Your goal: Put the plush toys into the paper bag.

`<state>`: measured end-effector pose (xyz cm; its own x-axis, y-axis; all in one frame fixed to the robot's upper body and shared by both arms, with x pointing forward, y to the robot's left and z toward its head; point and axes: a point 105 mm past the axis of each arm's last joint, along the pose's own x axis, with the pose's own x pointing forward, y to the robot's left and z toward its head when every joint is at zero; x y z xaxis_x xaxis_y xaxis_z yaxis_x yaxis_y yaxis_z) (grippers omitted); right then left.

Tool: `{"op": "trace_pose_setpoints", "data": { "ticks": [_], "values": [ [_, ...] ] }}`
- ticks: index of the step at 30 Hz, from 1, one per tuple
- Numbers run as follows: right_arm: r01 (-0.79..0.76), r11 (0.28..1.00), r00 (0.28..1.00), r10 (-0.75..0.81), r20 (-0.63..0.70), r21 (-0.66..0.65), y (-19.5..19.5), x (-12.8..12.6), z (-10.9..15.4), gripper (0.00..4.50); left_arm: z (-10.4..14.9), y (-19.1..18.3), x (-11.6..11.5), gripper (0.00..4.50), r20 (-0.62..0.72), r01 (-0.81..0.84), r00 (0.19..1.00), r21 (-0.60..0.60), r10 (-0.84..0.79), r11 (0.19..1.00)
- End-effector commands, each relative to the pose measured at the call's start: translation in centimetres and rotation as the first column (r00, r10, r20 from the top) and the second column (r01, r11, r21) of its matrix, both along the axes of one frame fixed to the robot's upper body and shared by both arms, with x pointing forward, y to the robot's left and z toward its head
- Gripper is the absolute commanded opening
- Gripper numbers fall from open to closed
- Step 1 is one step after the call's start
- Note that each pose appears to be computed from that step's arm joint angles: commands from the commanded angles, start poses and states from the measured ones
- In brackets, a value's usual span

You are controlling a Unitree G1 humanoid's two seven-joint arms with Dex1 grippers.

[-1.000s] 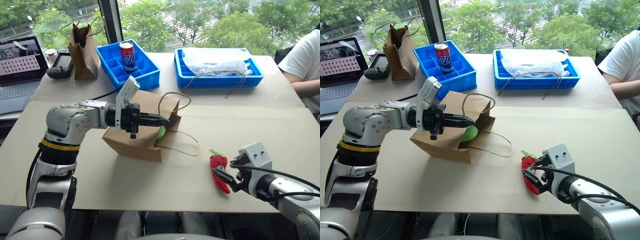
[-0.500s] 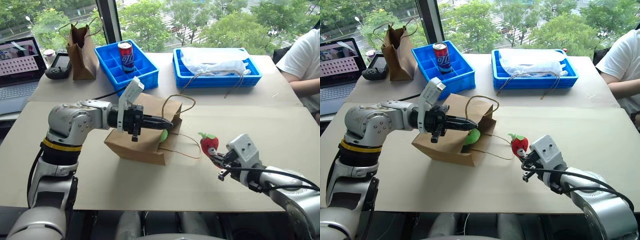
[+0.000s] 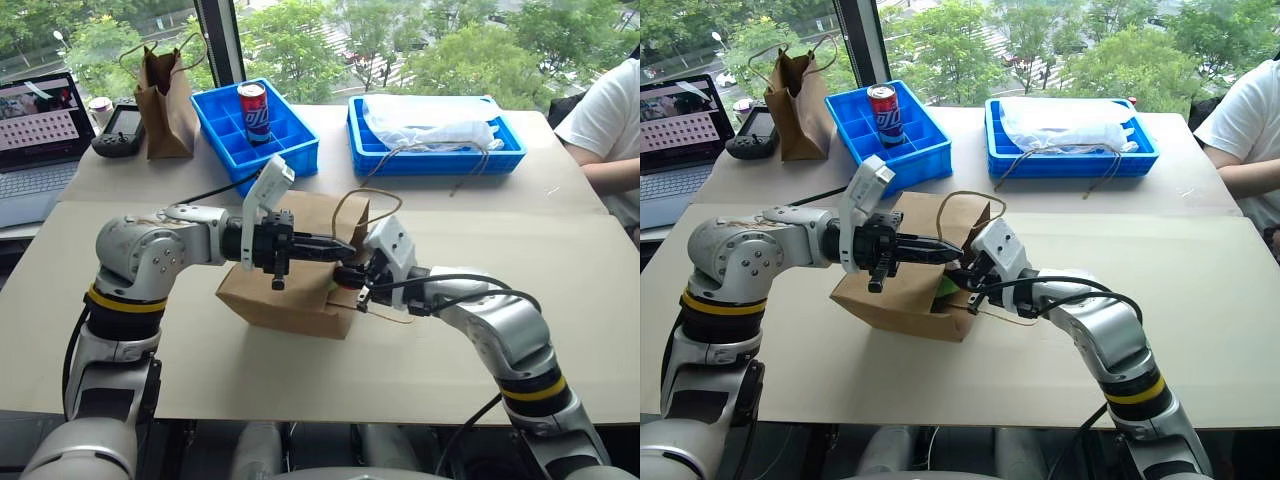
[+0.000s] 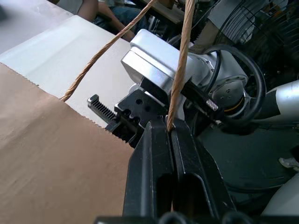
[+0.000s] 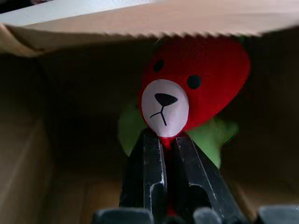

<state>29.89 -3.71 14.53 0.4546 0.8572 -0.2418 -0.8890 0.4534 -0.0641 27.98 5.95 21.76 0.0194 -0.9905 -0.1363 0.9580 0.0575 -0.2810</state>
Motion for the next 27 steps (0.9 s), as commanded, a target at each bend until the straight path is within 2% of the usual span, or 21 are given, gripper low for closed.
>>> {"op": "trace_pose_setpoints", "data": {
  "ticks": [1, 5, 7, 8, 9, 12, 16, 21, 24, 27],
  "values": [
    [-0.065, 0.994, 0.998, 0.064, 0.012, 0.085, 1.6, 0.2, 1.1, 0.82, 0.8, -0.1, -0.6, 0.0, 0.043, 0.019, 0.999, -0.013, -0.019, 1.0],
    [-0.065, 0.993, 0.998, 0.064, 0.01, 0.096, 1.6, 0.0, 0.8, 2.01, 0.9, -0.1, -0.4, 0.0, 0.055, 0.005, 0.999, -0.012, -0.004, 1.0],
    [-0.043, 0.994, 0.999, 0.042, 0.007, 0.104, 0.5, -0.6, 0.7, 2.86, 0.8, 0.1, -0.4, 0.0, 0.05, -0.001, 0.999, -0.013, 0.001, 1.0],
    [-0.02, 0.994, 1.0, 0.02, 0.005, 0.107, -0.3, -0.8, 0.6, 3.08, 0.7, 0.1, -0.5, 0.0, 0.047, 0.0, 0.999, -0.014, 0.001, 1.0],
    [0.004, 0.994, 1.0, -0.004, 0.001, 0.109, -1.0, -1.0, 0.6, 3.58, 0.6, 0.2, -0.5, 0.0, 0.046, -0.001, 0.999, -0.014, 0.002, 1.0],
    [0.1, 0.992, 0.994, -0.103, 0.038, 0.077, -3.7, -1.1, 0.7, 4.43, 0.6, 0.1, -0.3, 0.0, 0.045, -0.004, 0.999, -0.015, 0.005, 1.0],
    [0.174, 0.984, 0.982, -0.175, 0.069, 0.031, -7.6, -2.4, 1.3, 4.43, 0.5, 0.0, -0.3, 0.0, 0.043, 0.001, 0.999, -0.016, -0.001, 1.0],
    [0.242, 0.953, 0.965, -0.216, 0.152, -0.181, -11.4, -3.5, 0.2, 4.43, 0.5, -0.1, -0.2, 0.0, 0.04, 0.01, 0.999, -0.02, -0.009, 1.0],
    [0.201, 0.911, 0.97, -0.134, 0.202, -0.36, -11.4, -3.7, -2.4, 4.43, 0.6, -0.2, -0.2, 0.0, 0.037, 0.013, 0.999, -0.027, -0.012, 1.0],
    [0.187, 0.897, 0.95, -0.063, 0.305, -0.4, -9.7, -3.0, -3.2, 4.43, 0.7, -0.2, -0.2, 0.0, 0.038, 0.015, 0.999, -0.029, -0.014, 0.999]
  ]
}}
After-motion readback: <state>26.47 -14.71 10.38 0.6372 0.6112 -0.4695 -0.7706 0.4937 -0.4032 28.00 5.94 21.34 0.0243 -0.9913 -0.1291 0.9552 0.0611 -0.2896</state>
